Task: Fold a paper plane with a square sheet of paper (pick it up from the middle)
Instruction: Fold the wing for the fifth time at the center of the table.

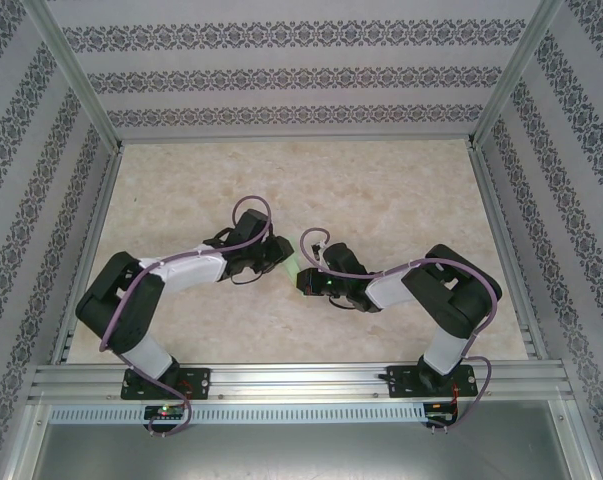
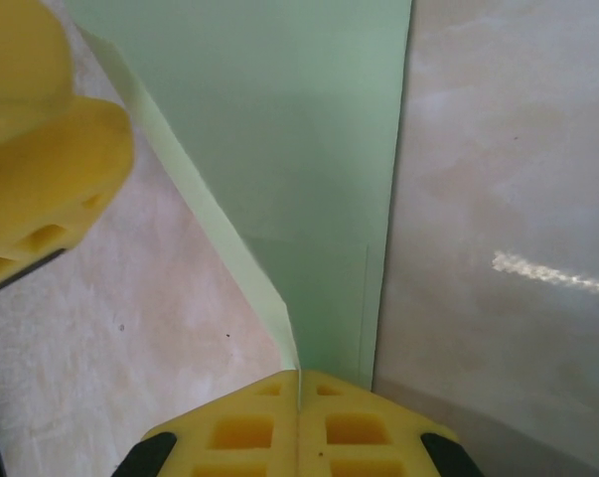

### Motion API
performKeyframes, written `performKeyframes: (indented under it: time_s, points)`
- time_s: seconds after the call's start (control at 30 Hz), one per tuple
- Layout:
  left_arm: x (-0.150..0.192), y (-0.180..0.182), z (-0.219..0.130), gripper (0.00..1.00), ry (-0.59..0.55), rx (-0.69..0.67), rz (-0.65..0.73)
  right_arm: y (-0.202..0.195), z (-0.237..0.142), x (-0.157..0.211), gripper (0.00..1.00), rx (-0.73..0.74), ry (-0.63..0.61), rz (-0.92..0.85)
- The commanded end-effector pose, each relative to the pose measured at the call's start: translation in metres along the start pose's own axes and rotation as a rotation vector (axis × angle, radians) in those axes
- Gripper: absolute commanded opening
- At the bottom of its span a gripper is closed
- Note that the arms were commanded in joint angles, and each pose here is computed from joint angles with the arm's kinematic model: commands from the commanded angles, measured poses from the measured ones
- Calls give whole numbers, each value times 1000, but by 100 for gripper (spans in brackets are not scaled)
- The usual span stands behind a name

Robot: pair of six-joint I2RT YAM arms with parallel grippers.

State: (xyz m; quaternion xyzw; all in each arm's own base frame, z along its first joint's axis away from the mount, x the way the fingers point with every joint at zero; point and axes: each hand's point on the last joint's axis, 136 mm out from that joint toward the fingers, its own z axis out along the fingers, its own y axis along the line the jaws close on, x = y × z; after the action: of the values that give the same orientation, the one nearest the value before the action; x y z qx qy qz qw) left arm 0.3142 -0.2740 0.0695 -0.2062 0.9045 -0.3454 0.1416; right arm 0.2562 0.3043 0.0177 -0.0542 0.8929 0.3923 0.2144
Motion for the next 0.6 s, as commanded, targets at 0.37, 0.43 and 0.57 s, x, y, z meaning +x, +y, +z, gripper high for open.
performKeyframes:
  time_s: [0.37, 0.43, 0.57]
  points:
    - [2, -6, 32, 33, 38, 29, 36, -24, 1, 16, 9, 89, 95, 94]
    - [2, -3, 32, 33, 36, 15, 44, -21, -1, 15, 12, 88, 100, 94]
    - [2, 3, 32, 32, 34, -14, 51, -16, -6, 9, 19, 100, 93, 84]
